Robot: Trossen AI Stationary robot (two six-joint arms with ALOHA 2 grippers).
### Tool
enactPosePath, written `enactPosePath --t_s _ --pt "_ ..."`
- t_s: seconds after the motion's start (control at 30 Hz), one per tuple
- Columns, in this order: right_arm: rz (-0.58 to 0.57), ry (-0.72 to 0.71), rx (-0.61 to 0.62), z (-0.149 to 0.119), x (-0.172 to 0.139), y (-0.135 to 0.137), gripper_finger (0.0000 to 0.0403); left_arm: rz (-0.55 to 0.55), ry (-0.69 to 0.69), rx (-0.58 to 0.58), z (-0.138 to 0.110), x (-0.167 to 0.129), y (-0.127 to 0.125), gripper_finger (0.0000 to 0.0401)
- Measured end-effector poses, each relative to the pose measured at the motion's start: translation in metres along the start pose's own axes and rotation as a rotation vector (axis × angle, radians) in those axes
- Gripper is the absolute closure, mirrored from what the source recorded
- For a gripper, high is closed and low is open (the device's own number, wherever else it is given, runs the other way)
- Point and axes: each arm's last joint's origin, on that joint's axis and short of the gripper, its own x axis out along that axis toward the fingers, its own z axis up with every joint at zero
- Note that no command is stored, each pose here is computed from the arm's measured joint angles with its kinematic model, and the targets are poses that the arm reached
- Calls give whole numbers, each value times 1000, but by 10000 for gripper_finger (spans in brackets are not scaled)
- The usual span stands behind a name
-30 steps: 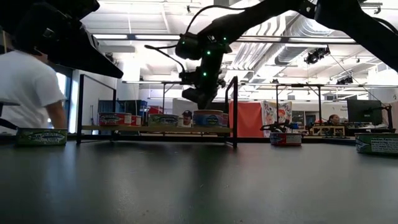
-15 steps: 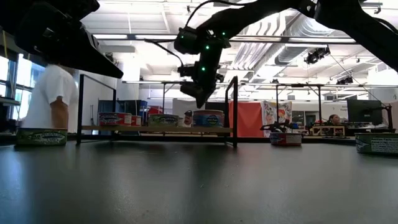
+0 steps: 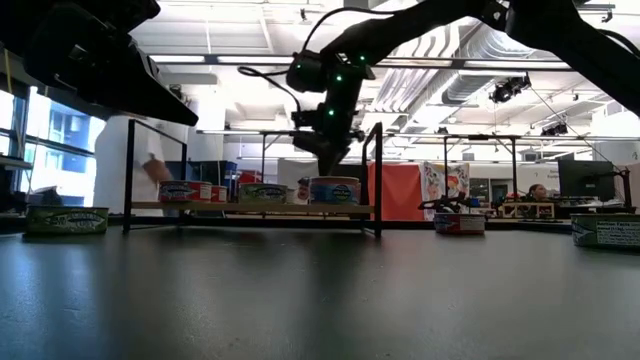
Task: Stack canned seafood by type on shelf
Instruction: Adjust the blue pink cans on the shelf
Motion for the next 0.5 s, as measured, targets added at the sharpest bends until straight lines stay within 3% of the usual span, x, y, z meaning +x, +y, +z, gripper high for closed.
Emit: enactPosePath --t_s 0.13,0.33,0.5 --pt "65 -27 -13 3 0 2 403 0 0 0 0 0 0 401" --pt "-60 -12 35 1 0 -3 403 0 0 0 0 0 0 401" --pt "-28 33 61 -2 3 -12 403 0 0 0 0 0 0 401"
